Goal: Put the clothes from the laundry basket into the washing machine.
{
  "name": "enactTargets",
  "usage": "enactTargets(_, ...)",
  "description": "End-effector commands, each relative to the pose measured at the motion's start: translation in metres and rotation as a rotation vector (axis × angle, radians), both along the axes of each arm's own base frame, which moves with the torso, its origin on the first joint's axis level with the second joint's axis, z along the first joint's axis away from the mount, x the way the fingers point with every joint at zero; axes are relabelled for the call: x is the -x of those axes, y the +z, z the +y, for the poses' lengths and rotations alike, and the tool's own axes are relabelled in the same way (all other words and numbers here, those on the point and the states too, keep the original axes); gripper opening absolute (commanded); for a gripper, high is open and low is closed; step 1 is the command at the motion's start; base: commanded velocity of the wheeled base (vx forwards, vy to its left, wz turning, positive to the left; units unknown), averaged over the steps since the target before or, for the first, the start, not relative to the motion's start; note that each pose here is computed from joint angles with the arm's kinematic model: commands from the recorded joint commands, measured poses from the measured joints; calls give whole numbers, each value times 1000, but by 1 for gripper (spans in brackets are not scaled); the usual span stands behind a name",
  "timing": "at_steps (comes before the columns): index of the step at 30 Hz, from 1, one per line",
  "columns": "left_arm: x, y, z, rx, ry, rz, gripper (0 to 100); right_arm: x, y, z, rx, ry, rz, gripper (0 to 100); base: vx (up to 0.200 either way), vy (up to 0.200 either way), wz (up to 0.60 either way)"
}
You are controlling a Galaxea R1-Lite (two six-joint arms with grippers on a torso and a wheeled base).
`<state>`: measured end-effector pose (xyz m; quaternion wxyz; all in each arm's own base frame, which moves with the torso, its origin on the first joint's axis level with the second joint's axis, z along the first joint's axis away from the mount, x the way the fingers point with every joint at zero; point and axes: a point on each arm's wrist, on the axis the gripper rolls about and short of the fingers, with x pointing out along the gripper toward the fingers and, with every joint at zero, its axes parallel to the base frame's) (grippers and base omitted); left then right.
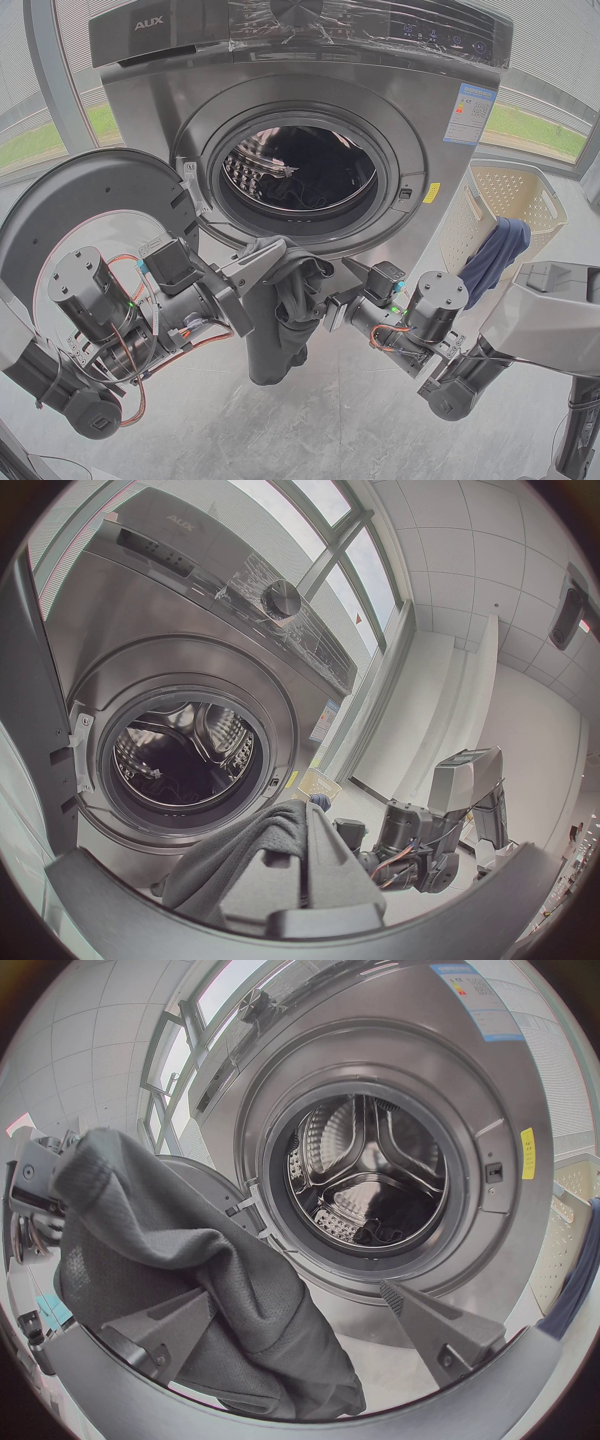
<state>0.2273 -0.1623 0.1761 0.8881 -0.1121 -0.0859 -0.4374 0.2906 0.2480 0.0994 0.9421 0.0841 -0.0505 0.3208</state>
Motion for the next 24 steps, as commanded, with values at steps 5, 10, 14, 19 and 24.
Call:
enactTargets(5,2,0,1,-2,-4,2,0,-13,-13,15,-9,13,-1,100,0,0,0)
enactTargets(10,1,-1,0,-3,-4,5,0,-15,-6,10,-32,2,-9,0,0,0,0)
enactTargets(14,-1,-5,0,-11,2,16,0,-2,17,-1,-58,3,-32,0,0,0,0)
enactTargets(19,-3,-8,-1,-10,1,31,0,16,35,-15,-64,5,-44,0,0,0,0)
enactTargets(24,-4,-7,-1,2,1,39,0,37,47,-36,-54,-3,-40,0,0,0,0)
